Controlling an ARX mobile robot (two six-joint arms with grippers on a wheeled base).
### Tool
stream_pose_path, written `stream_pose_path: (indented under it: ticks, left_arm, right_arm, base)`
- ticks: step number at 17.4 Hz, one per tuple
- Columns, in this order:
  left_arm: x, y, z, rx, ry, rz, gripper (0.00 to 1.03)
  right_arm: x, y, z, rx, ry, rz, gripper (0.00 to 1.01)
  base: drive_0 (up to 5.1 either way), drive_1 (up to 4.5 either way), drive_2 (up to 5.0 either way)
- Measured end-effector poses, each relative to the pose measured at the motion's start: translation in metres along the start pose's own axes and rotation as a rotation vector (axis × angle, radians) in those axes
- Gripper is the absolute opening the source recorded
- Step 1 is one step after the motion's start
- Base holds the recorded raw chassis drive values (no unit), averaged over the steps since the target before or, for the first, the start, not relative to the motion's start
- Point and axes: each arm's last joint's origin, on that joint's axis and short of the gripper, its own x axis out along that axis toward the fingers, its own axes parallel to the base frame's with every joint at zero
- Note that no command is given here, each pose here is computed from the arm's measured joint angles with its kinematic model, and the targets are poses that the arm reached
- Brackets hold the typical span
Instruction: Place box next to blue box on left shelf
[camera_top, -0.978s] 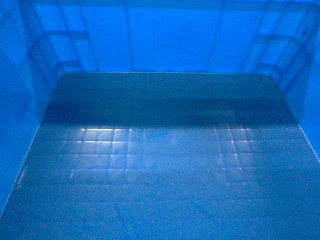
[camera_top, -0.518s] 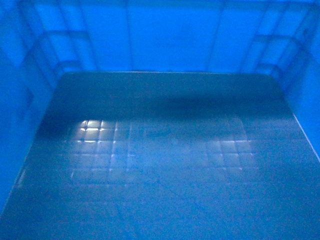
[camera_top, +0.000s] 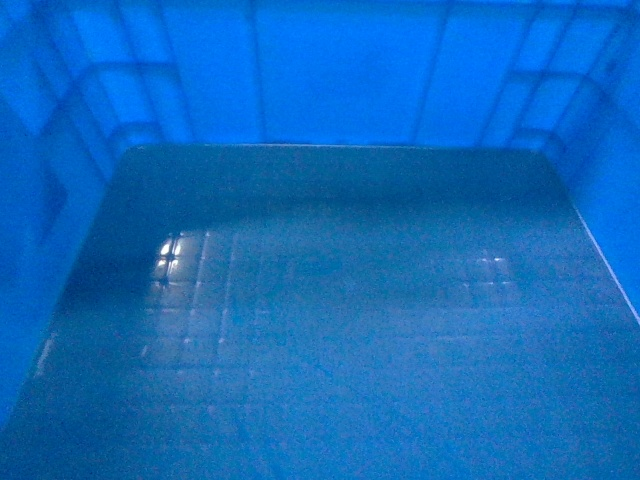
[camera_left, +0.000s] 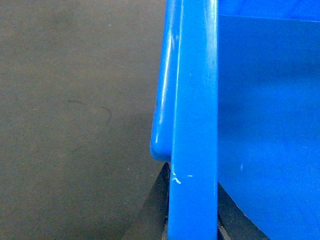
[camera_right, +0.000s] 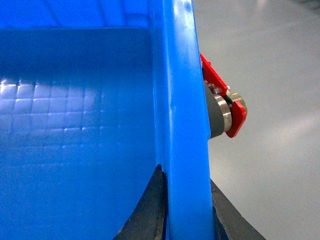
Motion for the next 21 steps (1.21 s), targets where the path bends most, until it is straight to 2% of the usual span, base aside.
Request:
stream_pose_path:
  ticks: [21]
  left_arm:
    - [-0.0001,0.0,0.0001,-0.002,-0.002,0.001,0.08]
  right_arm:
    - [0.0,0.0,0.0001,0.0,-0.001,-0.001,0.1]
  base:
    - [-1.7,-1.65,-1.7]
